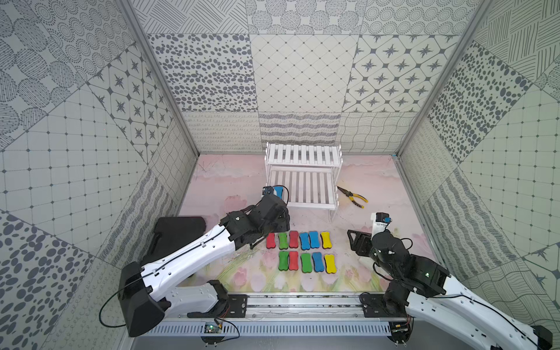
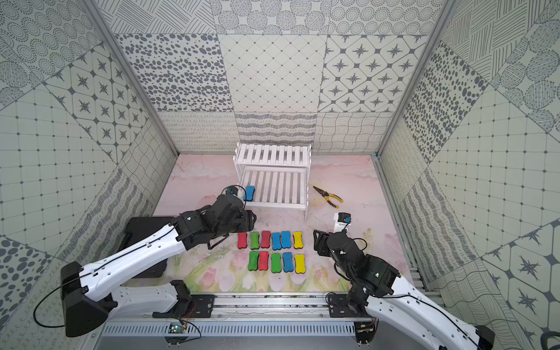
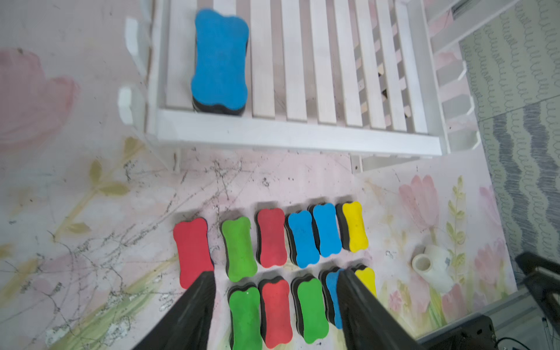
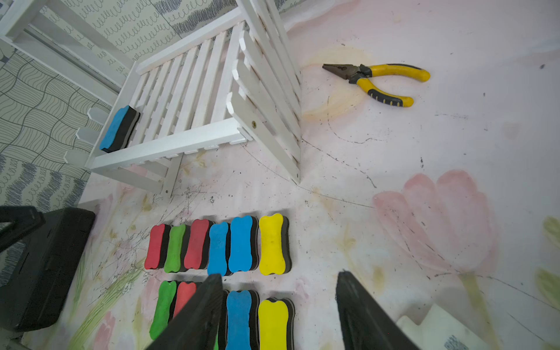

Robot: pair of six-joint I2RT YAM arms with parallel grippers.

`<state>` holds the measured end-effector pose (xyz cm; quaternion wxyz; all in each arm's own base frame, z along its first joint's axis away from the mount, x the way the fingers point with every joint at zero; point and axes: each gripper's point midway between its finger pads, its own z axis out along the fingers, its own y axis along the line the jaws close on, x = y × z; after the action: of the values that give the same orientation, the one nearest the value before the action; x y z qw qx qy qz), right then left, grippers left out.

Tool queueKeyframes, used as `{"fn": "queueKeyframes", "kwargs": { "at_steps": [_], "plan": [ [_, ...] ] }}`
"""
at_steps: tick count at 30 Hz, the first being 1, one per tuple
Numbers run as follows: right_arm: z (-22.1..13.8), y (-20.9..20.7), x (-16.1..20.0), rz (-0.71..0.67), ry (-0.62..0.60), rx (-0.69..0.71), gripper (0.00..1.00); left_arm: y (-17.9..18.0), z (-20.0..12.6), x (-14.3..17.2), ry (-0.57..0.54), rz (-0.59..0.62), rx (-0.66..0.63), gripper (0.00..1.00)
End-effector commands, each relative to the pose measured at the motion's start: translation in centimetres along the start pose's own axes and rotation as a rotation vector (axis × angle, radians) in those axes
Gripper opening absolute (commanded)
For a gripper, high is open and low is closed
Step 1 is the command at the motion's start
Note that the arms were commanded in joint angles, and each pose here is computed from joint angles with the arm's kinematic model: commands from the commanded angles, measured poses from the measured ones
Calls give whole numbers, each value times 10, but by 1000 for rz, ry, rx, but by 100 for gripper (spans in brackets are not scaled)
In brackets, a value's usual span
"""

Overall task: Remove the whiteboard erasers from the shelf
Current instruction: Place the whiteboard eraser at the center of the board, then pick up the whiteboard eraser from the shelf.

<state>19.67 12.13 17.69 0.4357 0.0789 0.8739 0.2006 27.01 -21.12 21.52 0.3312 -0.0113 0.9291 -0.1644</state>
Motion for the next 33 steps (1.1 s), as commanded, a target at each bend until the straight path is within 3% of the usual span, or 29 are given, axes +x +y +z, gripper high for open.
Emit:
{"fn": "queueKeyframes", "kwargs": {
  "at_steps": [1, 4, 10, 20, 27, 33],
  "plan": [
    [-1, 13, -12, 14, -30, -41, 64, 5, 9, -36, 23, 151, 21, 67],
    [1, 14, -11, 11, -26, -37, 64, 19, 24, -52, 19, 47, 48, 66],
    [3, 16, -13, 4, -26, -31, 64, 7, 26, -75, -48, 51, 73, 65],
    [3, 14, -10, 5, -20, -31, 64, 24, 69, -88, -2, 200, -143, 68],
    [3, 12, -11, 6, -26, -27, 64, 22, 79, -86, -3, 300, -236, 71],
    [2, 13, -12, 11, -28, -32, 64, 30, 83, -85, 8, 297, -315, 69]
  ]
}}
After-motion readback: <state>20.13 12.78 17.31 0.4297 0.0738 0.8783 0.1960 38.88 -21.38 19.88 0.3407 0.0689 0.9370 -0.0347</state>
